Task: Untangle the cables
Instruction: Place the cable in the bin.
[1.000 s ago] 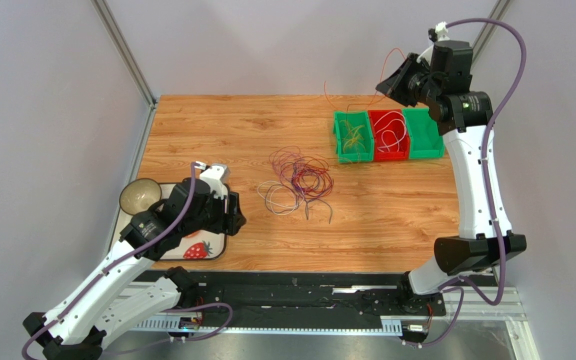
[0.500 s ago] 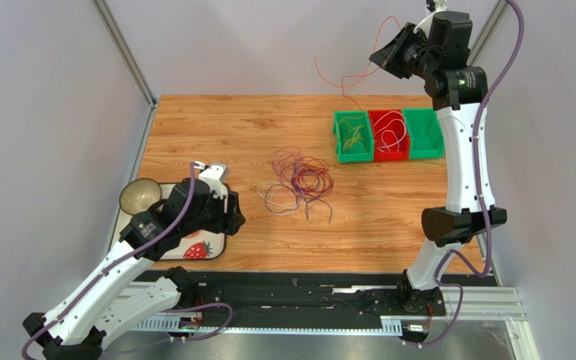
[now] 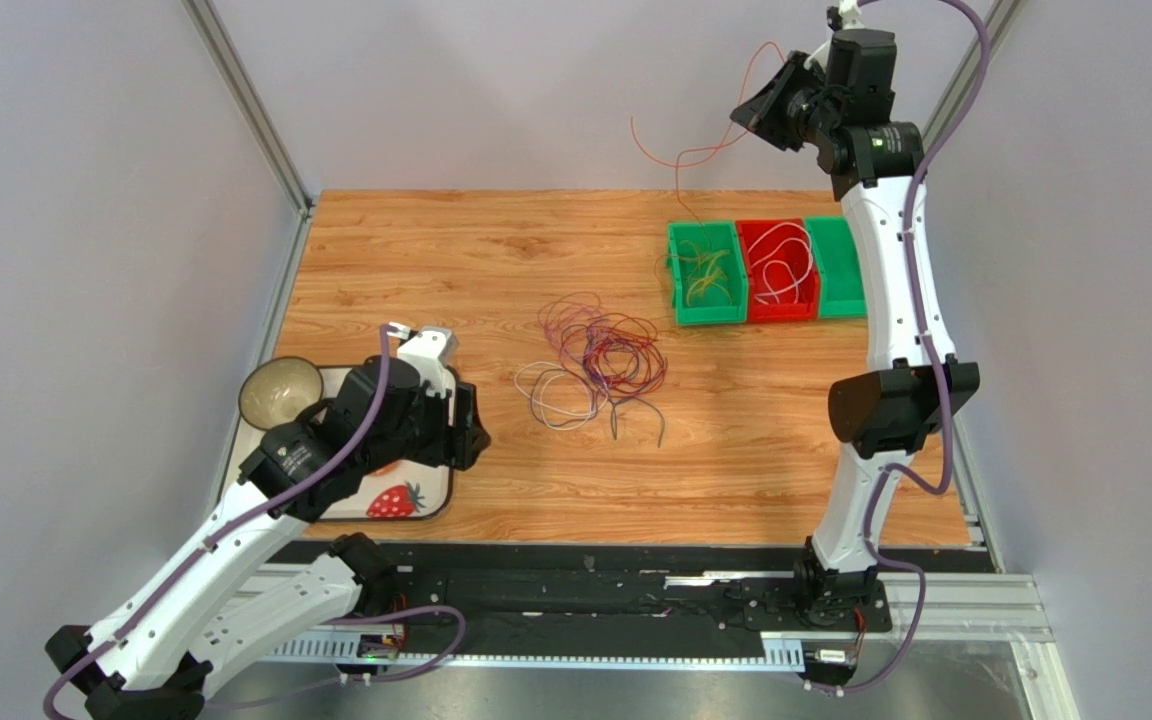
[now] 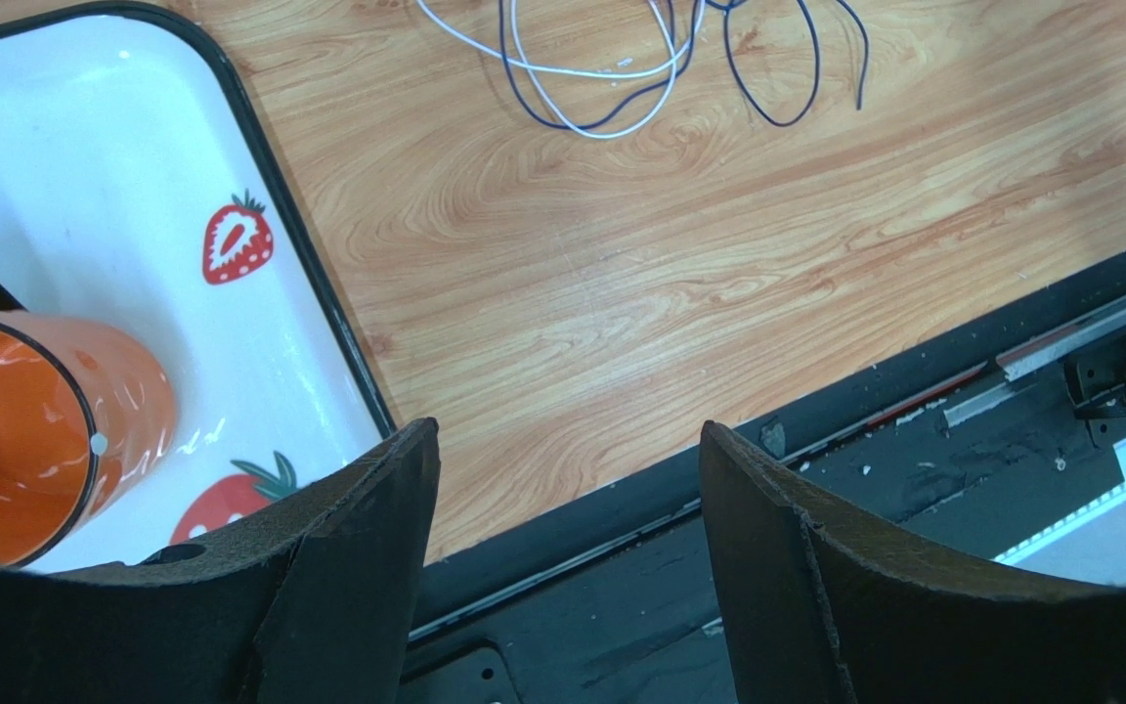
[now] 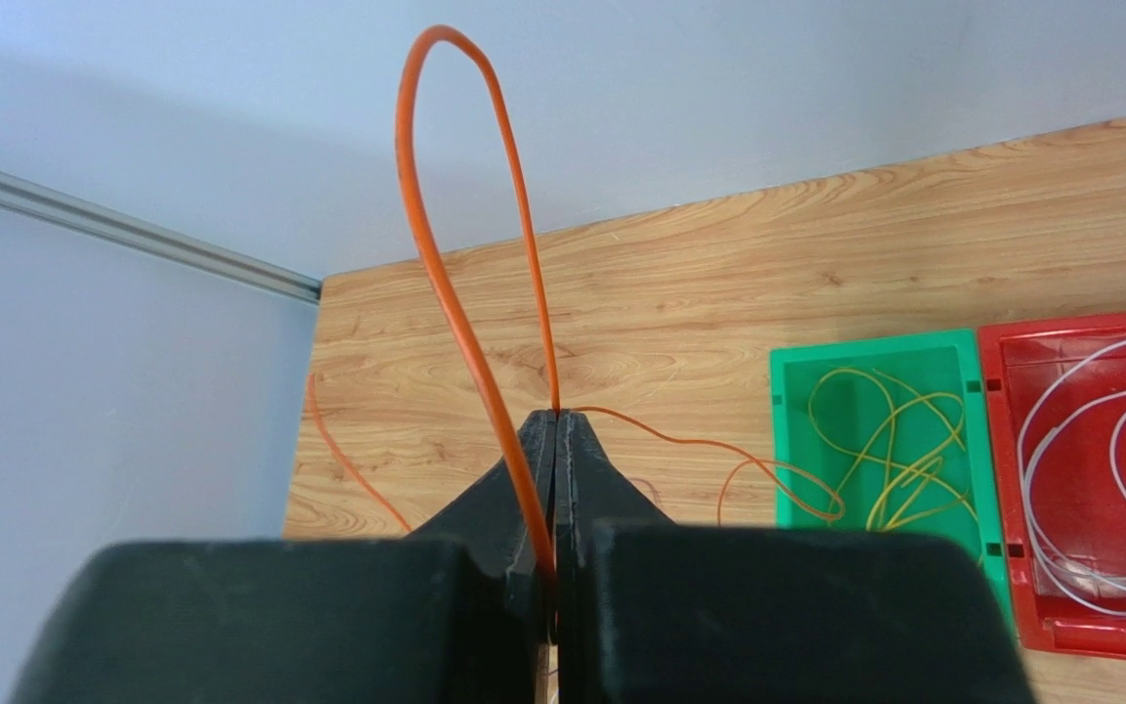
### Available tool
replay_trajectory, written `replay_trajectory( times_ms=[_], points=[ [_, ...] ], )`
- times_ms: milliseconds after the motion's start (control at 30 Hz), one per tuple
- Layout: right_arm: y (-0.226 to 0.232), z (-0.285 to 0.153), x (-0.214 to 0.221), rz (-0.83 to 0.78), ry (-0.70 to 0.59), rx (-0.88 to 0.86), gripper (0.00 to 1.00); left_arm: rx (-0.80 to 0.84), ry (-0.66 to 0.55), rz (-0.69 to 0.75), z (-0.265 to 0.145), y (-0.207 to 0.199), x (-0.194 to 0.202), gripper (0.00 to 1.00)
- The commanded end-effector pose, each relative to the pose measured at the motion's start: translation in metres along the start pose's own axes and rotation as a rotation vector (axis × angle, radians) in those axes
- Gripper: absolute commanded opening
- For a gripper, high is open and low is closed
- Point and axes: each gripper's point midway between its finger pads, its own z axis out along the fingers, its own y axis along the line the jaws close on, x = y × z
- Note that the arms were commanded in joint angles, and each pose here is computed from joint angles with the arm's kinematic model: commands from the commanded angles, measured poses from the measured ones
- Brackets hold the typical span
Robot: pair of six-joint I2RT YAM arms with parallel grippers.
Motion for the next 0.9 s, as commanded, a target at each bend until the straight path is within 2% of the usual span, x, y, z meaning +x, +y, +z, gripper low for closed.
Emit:
replay_trajectory(
  times_ms=[0, 200, 267, 300, 400, 733, 867],
  points=[
    [0.006, -0.009, -0.034, -0.007, -0.109, -0.039, 0.0, -0.013, -0.016, -0.007, 0.001, 0.002, -0.004, 0.73],
    [-0.017, -0.01, -0.052, 0.019, -0.144, -0.014, 0.0, -0.022, -0.011, -0.008, 0.002, 0.003, -0.004, 0.73],
    [-0.011, -0.006, -0.051, 0.042, -0.133, -0.06, 0.0, -0.024, -0.01, -0.008, 0.003, 0.003, -0.004, 0.73],
    [-0.028, -0.007, -0.061, 0.056, -0.144, -0.046, 0.0, -0.024, -0.009, -0.009, 0.003, 0.003, -0.003, 0.73],
    [-0.035, -0.003, -0.06, 0.082, -0.13, -0.057, 0.0, -0.027, -0.007, -0.01, 0.003, 0.004, -0.003, 0.73],
    [-0.054, 0.021, 0.001, 0.118, 0.009, -0.08, 0.0, -0.037, 0.001, -0.011, 0.005, 0.005, -0.002, 0.73],
    [-0.044, 0.018, 0.011, 0.109, 0.03, -0.1, 0.0, -0.042, 0.004, -0.011, 0.006, 0.006, -0.002, 0.73]
  ],
)
